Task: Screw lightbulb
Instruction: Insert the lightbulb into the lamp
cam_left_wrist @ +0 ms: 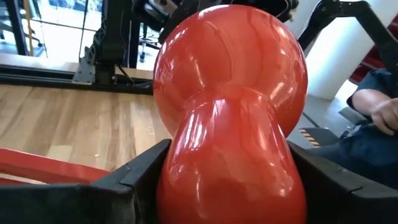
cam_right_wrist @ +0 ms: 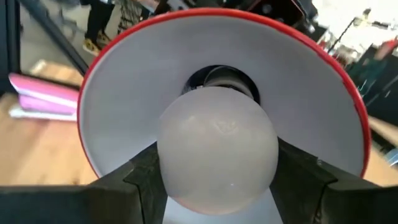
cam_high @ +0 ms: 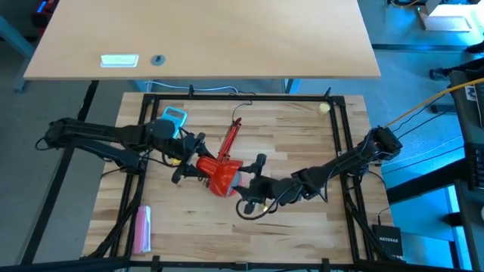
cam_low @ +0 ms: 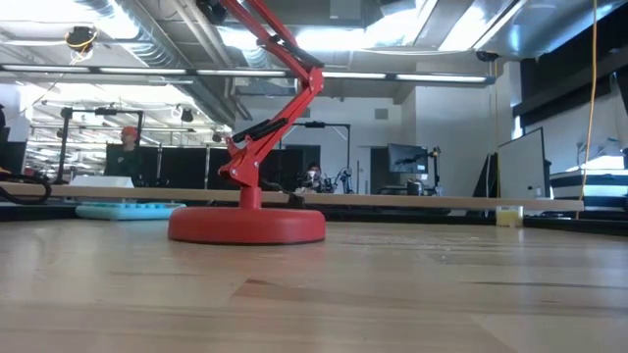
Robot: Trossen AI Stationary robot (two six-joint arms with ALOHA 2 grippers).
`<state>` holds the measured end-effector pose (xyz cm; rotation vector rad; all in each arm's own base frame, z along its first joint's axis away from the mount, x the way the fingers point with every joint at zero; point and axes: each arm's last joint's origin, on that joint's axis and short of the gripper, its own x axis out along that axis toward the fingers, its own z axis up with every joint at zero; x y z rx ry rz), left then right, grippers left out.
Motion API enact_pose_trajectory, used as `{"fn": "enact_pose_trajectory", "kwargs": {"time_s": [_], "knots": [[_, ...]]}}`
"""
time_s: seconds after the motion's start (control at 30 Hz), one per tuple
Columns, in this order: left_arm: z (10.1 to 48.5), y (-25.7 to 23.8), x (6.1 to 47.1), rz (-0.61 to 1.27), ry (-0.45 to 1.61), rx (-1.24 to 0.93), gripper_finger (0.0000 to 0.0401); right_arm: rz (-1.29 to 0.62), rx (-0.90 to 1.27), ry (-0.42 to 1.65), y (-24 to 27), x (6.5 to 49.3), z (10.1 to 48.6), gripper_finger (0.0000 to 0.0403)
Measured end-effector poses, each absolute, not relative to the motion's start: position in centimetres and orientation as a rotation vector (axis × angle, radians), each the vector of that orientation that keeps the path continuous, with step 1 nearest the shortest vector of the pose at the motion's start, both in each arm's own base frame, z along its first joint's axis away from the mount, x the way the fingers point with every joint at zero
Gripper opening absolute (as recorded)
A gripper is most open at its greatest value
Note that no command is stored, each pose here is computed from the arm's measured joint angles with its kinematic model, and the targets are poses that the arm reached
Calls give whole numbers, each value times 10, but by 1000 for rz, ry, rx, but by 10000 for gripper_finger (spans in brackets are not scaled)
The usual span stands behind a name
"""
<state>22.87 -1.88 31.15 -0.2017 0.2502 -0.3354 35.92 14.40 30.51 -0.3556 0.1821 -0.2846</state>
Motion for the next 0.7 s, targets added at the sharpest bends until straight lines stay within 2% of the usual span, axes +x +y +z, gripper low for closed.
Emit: {"fn": "enact_pose_trajectory", "kwargs": {"time_s": [0.5, 0.7], "knots": [[319, -35, 229, -324, 134, 10, 248, -254, 130, 80, 146, 359, 310, 225], [319, -38, 229, -332, 122, 83, 248, -249, 400, 56, 147, 360, 309, 225]]}}
